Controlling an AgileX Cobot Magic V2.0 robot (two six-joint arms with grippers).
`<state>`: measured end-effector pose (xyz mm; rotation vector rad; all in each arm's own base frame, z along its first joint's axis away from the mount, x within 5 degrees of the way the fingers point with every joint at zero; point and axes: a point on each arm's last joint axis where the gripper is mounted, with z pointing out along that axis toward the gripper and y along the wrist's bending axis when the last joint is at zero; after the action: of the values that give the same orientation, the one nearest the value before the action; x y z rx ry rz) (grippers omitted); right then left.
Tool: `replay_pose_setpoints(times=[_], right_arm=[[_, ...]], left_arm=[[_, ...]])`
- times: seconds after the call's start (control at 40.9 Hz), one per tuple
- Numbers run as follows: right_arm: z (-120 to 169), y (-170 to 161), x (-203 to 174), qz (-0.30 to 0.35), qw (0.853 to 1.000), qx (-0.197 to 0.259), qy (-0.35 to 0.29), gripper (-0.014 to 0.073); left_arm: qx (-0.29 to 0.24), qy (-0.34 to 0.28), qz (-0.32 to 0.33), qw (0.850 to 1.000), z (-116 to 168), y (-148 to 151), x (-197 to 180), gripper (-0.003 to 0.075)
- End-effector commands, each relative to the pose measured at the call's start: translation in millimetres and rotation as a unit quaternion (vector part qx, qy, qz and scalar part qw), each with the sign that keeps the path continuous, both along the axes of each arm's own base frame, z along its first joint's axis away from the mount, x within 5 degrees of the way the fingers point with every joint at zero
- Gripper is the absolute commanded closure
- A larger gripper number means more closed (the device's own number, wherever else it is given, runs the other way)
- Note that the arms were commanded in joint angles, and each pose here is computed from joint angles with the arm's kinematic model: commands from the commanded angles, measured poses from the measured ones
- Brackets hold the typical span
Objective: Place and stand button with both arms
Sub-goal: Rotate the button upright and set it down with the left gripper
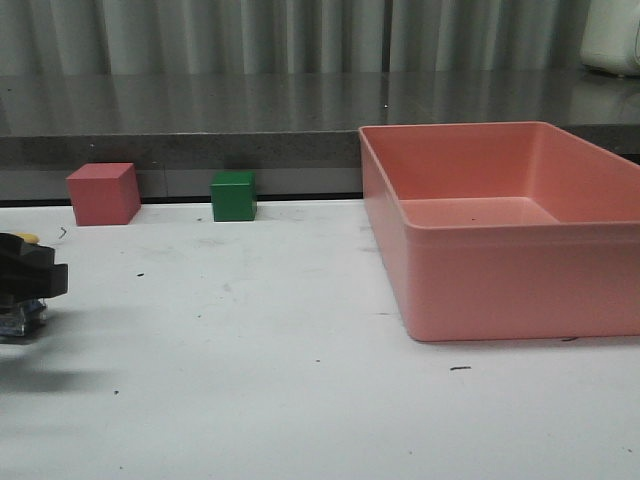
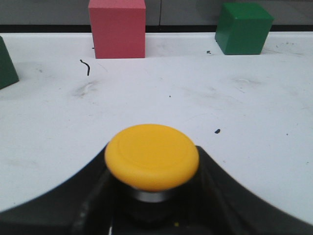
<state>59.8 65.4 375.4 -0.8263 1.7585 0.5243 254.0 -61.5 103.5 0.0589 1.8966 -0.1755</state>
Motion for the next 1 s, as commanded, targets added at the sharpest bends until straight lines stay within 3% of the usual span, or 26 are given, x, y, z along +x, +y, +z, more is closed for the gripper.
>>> replay_pose_setpoints(times=[0.0, 0.416, 0.709, 0.978], right_arm=[[13, 0, 1, 0.000, 0.999, 0.030, -0.034, 0.0088], [13, 0, 1, 0.000, 0.999, 0.030, -0.034, 0.0088], [13, 0, 1, 0.000, 0.999, 0.030, -0.034, 0.0088], [13, 0, 1, 0.000, 0.999, 0.030, -0.034, 0.0088]], left_arm=[[-0.028, -0.126, 0.001, 0.992, 29, -2, 3, 0.0449], [-0.027, -0.125, -0.027, 0.991, 29, -6, 2, 0.0224], [-0.026, -0.118, 0.010, 0.993, 32, 5, -12, 0.0217], [-0.025, -0.054, -0.008, 0.998, 52, 5, -28, 0.0225]])
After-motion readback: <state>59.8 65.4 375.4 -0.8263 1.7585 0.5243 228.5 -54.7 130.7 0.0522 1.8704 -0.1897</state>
